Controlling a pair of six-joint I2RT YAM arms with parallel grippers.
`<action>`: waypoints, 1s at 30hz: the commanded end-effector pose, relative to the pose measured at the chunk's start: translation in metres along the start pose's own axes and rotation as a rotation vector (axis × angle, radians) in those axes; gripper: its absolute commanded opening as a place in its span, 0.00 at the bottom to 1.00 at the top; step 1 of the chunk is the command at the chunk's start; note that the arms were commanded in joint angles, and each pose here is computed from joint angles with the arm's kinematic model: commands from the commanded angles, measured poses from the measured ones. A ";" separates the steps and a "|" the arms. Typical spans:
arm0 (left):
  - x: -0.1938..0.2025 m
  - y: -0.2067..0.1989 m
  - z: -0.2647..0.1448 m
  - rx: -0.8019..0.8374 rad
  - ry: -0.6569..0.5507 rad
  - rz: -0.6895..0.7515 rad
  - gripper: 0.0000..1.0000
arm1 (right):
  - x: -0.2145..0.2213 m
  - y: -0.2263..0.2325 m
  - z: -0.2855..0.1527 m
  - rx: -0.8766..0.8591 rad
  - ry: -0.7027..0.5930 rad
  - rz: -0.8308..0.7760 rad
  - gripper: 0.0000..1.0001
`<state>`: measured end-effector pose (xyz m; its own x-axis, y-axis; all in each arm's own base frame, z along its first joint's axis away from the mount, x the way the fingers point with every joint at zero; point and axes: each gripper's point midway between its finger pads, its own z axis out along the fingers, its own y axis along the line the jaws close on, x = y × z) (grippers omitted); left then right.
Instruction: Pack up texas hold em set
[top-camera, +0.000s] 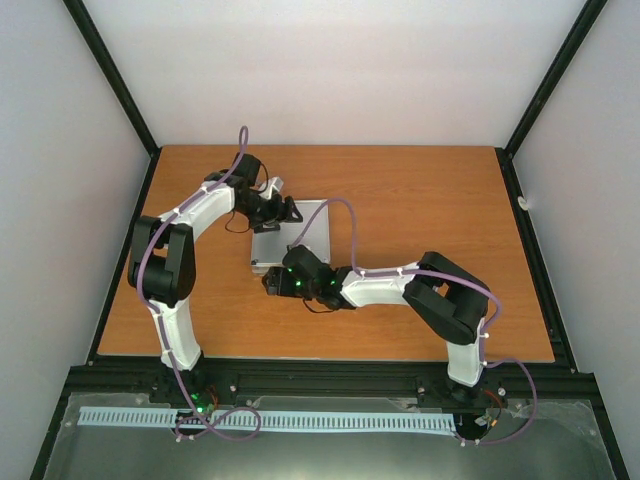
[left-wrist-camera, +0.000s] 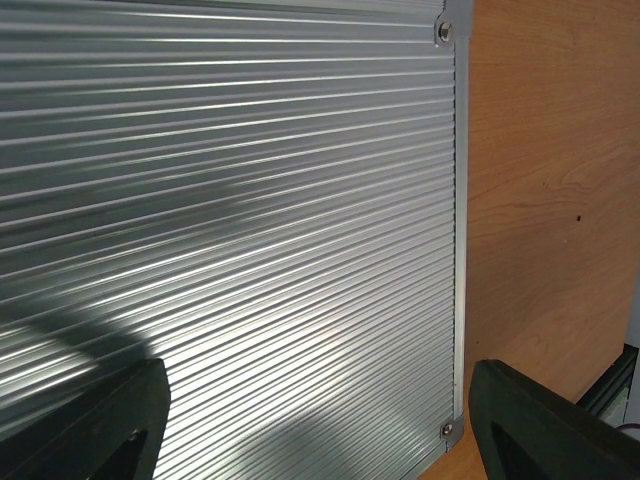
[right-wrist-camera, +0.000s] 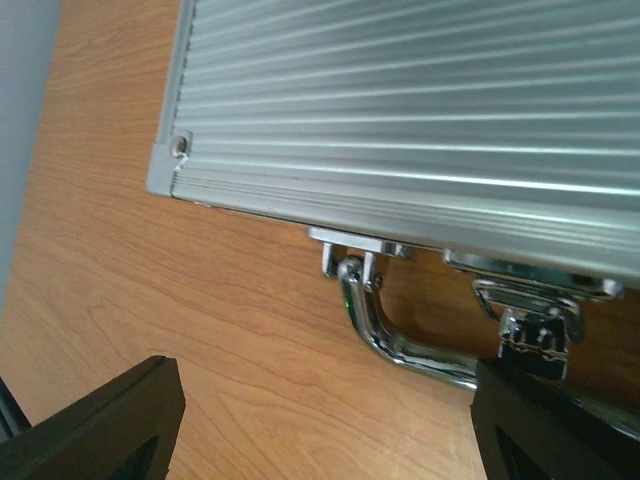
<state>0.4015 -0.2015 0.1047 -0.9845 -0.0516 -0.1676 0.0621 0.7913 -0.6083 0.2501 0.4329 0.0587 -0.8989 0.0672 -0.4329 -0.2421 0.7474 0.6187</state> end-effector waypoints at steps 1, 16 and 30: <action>-0.002 -0.004 -0.007 0.014 -0.014 0.015 0.85 | -0.014 0.011 0.003 -0.026 -0.046 -0.002 0.81; 0.003 0.002 -0.003 0.010 -0.002 -0.009 0.84 | -0.026 -0.014 0.017 0.032 -0.084 0.031 0.81; 0.006 0.006 0.002 0.006 0.013 -0.020 0.84 | -0.035 -0.056 0.022 0.142 -0.103 -0.007 0.82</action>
<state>0.4041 -0.2041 0.1041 -0.9808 -0.0512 -0.1881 0.0794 0.7764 -0.6252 0.2800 0.4293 0.0519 -0.8794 0.1181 -0.4613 -0.2199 0.7586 0.6133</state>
